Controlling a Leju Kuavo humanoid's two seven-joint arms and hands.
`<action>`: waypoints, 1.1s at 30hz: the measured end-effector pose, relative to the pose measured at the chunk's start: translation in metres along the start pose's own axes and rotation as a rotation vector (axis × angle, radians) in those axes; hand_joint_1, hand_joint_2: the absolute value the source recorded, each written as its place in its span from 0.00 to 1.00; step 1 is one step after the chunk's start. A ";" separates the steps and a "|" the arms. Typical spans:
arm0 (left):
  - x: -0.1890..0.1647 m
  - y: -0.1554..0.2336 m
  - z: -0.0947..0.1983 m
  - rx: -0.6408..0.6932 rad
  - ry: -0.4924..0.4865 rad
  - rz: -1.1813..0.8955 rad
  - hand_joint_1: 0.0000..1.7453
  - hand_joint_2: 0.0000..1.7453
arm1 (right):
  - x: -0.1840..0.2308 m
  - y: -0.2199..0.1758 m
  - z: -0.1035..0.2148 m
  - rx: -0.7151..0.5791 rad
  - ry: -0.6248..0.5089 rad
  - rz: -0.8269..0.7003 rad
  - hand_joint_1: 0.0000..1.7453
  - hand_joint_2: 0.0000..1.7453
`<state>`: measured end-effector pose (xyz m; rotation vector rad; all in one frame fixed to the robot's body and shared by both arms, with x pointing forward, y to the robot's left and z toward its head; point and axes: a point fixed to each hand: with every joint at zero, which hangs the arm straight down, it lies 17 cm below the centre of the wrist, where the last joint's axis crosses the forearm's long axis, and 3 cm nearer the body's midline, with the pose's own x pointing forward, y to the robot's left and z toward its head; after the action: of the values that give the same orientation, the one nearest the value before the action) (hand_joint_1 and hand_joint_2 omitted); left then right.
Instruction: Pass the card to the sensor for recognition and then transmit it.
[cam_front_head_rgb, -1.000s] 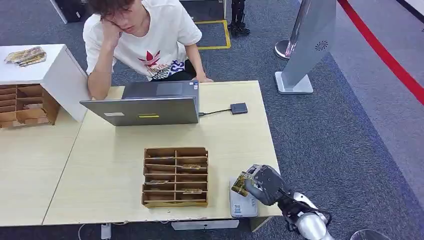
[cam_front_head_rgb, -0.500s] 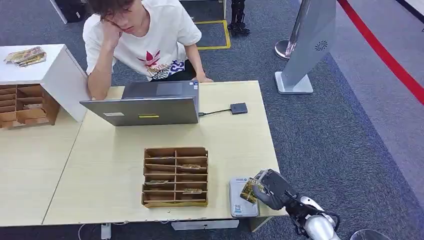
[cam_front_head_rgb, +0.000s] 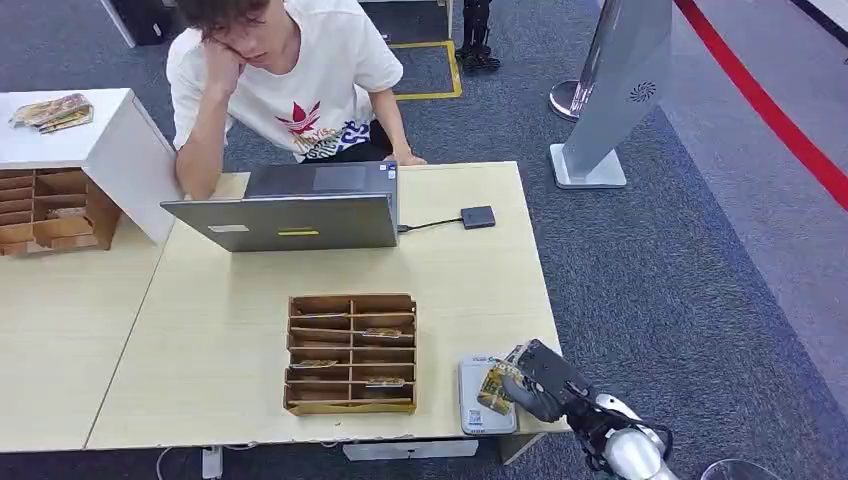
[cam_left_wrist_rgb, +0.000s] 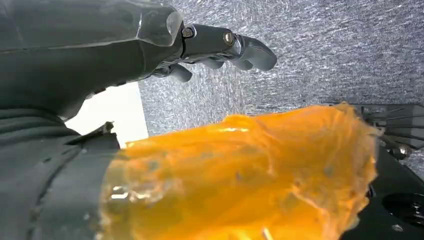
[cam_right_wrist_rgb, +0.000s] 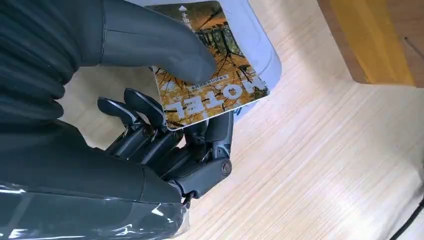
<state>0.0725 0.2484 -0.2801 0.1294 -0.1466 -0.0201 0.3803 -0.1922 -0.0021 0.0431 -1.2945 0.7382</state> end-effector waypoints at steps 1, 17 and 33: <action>0.000 0.000 0.000 0.000 0.000 -0.001 0.00 0.00 | 0.000 0.001 -0.001 0.002 0.000 0.002 1.00 1.00; 0.000 -0.001 0.000 -0.004 -0.001 -0.010 0.00 0.00 | 0.013 0.014 -0.010 0.049 -0.027 0.040 1.00 1.00; 0.000 -0.001 0.000 -0.007 -0.002 -0.015 0.00 0.00 | 0.023 0.014 -0.019 0.068 -0.043 0.078 1.00 1.00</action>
<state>0.0728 0.2470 -0.2800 0.1234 -0.1471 -0.0361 0.3909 -0.1624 0.0068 0.0637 -1.3174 0.8521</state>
